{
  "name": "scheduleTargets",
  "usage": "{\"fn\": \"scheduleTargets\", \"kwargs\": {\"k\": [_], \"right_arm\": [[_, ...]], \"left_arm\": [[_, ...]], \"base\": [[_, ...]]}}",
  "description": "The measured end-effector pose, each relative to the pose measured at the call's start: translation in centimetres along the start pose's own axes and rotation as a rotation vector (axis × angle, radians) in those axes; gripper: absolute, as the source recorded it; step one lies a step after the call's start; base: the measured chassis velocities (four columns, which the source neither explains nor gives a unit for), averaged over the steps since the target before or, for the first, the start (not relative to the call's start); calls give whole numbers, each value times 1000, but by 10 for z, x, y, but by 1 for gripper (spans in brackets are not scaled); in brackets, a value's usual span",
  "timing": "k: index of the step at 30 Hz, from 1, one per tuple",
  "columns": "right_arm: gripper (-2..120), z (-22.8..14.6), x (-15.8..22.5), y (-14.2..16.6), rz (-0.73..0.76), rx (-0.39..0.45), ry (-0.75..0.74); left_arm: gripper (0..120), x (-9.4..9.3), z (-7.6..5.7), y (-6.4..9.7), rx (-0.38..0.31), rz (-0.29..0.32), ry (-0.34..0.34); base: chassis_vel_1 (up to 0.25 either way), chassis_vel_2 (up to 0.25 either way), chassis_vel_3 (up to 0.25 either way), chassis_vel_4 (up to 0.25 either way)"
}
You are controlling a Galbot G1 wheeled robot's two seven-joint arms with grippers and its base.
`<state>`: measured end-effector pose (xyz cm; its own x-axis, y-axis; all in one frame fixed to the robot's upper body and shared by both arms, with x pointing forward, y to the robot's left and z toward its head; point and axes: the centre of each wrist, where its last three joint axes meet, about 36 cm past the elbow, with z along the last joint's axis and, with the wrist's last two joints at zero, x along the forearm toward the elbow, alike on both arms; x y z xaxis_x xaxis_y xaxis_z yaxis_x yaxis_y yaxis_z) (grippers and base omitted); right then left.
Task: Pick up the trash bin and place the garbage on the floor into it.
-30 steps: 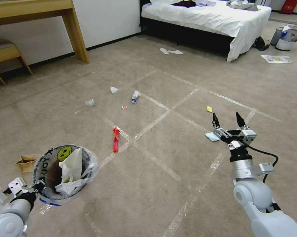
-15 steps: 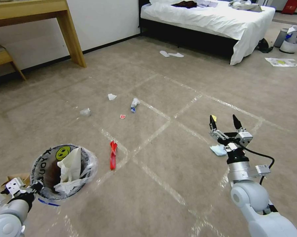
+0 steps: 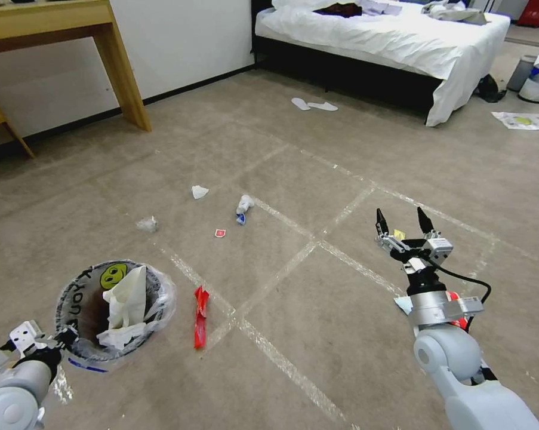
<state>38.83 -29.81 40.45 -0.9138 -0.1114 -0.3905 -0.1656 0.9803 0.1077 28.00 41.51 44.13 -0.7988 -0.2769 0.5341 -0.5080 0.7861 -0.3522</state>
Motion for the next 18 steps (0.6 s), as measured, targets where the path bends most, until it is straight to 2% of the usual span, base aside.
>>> {"fn": "scheduleTargets", "kwargs": {"k": [18], "right_arm": [[100, 5, 2, 3, -6, -3, 8]], "left_arm": [[0, -5, 3, -4, 5, 8, 8]], "base": [[0, 0, 0, 0]]}}
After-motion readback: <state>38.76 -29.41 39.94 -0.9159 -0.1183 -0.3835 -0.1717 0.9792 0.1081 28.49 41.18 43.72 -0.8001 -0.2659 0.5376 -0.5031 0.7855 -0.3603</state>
